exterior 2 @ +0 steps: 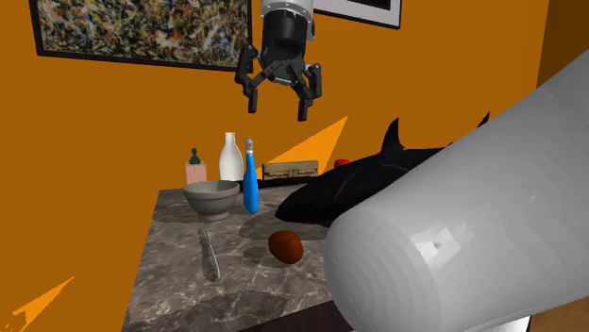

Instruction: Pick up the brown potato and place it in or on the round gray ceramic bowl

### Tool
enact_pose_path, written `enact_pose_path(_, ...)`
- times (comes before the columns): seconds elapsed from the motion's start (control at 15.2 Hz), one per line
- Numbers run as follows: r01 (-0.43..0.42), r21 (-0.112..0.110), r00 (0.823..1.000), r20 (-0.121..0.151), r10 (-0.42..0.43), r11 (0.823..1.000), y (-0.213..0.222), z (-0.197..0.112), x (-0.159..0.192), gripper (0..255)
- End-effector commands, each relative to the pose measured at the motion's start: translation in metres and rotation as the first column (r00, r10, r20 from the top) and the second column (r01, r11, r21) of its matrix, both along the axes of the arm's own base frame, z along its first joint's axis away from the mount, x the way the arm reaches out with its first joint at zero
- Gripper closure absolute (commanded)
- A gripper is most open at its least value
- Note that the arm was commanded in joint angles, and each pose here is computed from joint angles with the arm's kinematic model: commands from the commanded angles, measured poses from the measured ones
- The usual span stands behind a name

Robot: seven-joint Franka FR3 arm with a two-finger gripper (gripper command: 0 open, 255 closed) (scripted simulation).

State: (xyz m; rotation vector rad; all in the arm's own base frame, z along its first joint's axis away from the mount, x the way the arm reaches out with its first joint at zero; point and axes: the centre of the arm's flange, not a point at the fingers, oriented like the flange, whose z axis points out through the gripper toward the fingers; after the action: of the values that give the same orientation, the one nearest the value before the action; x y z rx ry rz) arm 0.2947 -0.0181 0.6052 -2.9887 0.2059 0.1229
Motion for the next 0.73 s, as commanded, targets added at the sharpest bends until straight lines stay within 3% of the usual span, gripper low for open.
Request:
enact_pose_path(0.0, 0.000, 0.000, 1.000, 0.000, 0.000, 1.000, 0.000, 0.000, 0.000, 0)
enact_pose_path(0.33, -0.107, -0.058, 0.992, 0.054, 0.110, 0.993, 0.000, -0.063, 0.002, 0)
enact_pose_path(0.66, -0.209, -0.121, 0.970, 0.101, 0.222, 0.970, -0.003, -0.126, 0.009, 0)
